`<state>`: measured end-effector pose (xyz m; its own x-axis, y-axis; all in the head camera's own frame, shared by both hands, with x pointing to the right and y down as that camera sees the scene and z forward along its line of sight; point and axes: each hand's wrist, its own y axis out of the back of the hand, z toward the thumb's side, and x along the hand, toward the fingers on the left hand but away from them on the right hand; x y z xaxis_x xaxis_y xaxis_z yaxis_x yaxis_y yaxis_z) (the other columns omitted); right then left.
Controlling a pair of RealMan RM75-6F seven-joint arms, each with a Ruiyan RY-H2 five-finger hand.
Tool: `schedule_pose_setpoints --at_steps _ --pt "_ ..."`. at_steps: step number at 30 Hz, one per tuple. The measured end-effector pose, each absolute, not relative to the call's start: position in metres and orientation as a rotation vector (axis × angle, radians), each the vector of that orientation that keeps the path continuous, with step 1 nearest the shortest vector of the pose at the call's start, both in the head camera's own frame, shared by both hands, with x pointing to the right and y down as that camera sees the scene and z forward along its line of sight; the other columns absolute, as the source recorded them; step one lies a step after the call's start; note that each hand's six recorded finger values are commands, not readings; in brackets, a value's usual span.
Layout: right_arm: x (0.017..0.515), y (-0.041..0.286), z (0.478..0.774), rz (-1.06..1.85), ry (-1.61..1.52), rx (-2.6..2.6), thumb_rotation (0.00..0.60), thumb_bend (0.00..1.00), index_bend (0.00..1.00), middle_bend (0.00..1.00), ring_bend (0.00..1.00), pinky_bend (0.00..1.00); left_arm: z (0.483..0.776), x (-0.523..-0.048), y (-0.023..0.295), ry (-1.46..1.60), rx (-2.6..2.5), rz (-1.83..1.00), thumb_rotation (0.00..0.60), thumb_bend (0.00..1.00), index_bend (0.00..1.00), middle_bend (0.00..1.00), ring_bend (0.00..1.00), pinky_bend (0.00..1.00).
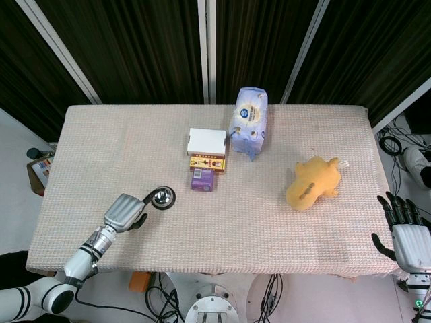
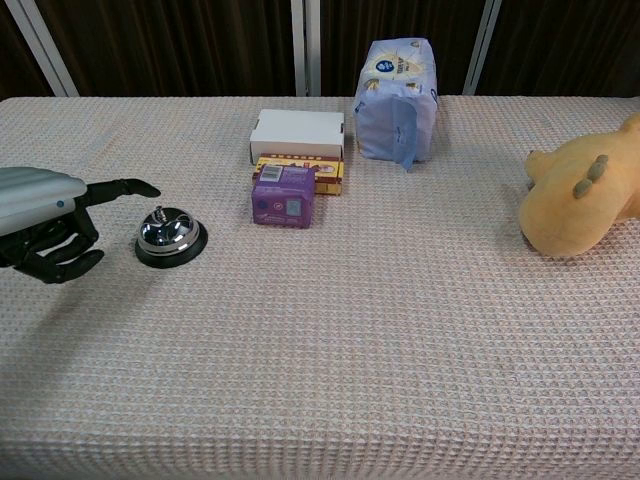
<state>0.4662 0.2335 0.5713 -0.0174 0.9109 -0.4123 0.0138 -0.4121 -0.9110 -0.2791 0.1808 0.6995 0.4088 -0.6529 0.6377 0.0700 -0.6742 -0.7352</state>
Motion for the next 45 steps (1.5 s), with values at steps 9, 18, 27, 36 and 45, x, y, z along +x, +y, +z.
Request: schedule_pose_setpoints --at_steps 9,18,27,36,45 --pt "0.466 0.234 0.571 1.526 -0.999 -1.513 0.6 0.24 0.0 0.0 0.0 0.0 0.7 -0.281 0.181 0.496 -1.964 -1.321 0.6 0.52 0.06 0.82 0.81 0.84" --pt "0.465 0.232 0.57 1.523 -1.0 -1.513 0.6 0.24 0.0 0.0 0.0 0.0 0.699 -0.28 0.181 0.493 -1.965 -1.318 0.6 0.52 0.06 0.82 0.81 0.84" --pt "0.464 0.232 0.573 1.526 -0.993 -1.517 0.6 0.24 0.0 0.0 0.0 0.0 0.699 -0.279 0.182 0.485 -1.968 -1.313 0.6 0.52 0.06 0.82 0.82 0.84" --pt "0.466 0.233 0.573 1.533 -0.991 -1.512 0.6 0.24 0.0 0.0 0.0 0.0 0.704 -0.278 0.186 0.466 -1.976 -1.319 0.6 0.52 0.06 0.82 0.82 0.84" --pt "0.468 0.234 0.576 1.543 -0.992 -1.513 0.6 0.24 0.0 0.0 0.0 0.0 0.709 -0.281 0.188 0.45 -1.976 -1.342 0.6 0.52 0.07 0.82 0.82 0.84"
